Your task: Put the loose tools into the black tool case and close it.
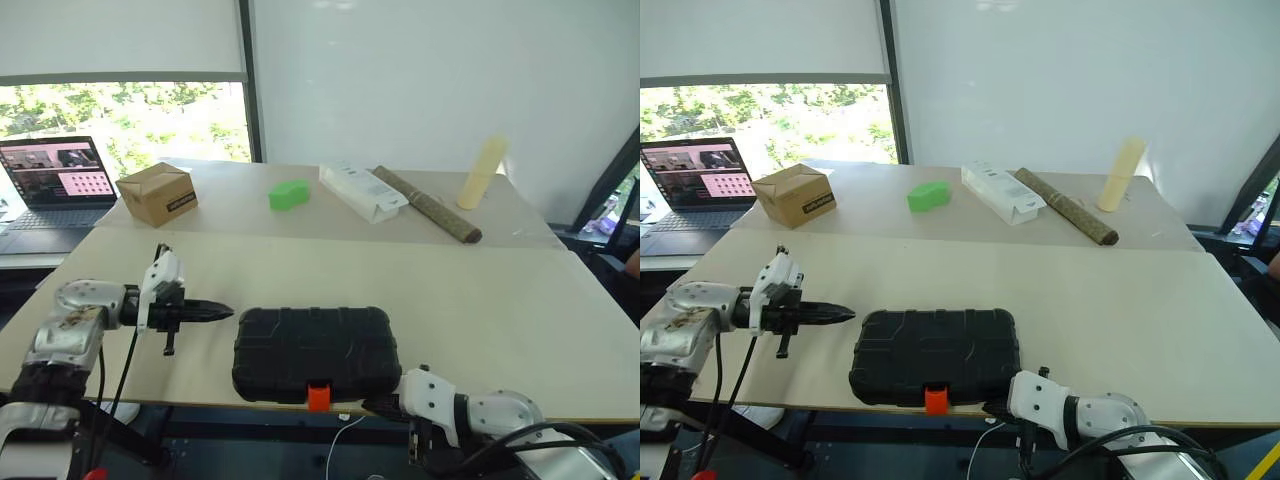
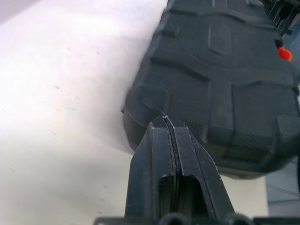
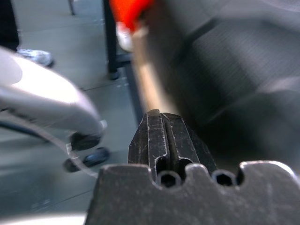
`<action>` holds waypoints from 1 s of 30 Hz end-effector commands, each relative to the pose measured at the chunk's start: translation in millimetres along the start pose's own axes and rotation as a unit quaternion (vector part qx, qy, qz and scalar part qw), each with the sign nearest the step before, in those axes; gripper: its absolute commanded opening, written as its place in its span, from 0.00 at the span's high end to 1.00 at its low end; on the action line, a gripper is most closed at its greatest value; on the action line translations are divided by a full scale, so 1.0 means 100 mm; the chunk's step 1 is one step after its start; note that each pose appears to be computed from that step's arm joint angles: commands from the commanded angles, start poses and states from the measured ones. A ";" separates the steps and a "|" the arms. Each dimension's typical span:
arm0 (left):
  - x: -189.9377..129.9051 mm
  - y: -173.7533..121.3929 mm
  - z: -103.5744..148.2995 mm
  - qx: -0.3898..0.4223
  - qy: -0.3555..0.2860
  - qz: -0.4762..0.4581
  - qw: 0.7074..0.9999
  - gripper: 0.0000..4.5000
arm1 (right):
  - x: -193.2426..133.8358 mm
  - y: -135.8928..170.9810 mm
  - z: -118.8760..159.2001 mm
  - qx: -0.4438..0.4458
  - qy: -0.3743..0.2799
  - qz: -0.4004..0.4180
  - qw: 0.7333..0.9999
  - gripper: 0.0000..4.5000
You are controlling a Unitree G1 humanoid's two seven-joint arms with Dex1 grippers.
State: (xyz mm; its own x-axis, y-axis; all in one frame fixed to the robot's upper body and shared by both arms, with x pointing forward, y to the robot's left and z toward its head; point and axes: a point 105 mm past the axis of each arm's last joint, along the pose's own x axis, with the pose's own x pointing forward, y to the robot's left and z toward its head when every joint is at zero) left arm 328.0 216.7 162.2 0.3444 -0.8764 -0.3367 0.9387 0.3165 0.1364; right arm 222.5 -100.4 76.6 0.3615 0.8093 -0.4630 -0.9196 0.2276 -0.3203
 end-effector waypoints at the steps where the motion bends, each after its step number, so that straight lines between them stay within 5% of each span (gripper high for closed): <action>1: 0.18 0.23 0.05 0.012 0.015 0.046 0.999 0.99 | 0.02 -0.12 0.09 -0.012 -0.008 -0.012 1.000 0.99; 6: 0.46 0.35 -0.11 0.014 0.070 0.058 0.996 0.99 | 0.11 -0.26 0.18 -0.008 -0.019 -0.029 0.999 0.99; 10: 0.51 0.20 -0.15 0.002 0.061 0.002 0.998 0.99 | 0.13 -0.52 0.20 -0.015 -0.012 -0.070 0.997 0.99; 19: 0.45 0.31 -0.15 -0.007 0.036 0.066 0.997 0.99 | 0.11 -0.93 0.08 -0.032 0.030 -0.109 0.993 0.99; 23: 0.38 0.38 0.03 0.024 0.004 0.093 0.995 0.99 | -0.03 -0.92 0.07 -0.030 0.028 -0.106 0.994 0.99; 26: 0.42 0.25 0.35 0.033 -0.052 0.031 0.998 0.99 | -0.19 -0.72 0.15 -0.019 0.013 -0.072 0.997 0.99; 30: 0.60 0.09 0.46 0.051 -0.038 -0.032 0.997 0.99 | -0.22 -0.39 0.27 -0.003 -0.009 -0.022 1.000 0.99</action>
State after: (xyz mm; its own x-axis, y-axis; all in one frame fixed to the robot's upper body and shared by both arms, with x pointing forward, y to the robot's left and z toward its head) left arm 361.4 166.6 175.1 0.3414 -0.8994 -0.2730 0.9360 0.2988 0.1860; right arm 260.4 -124.0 107.0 0.4416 0.7654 -0.4681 -0.8891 0.3036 -0.3425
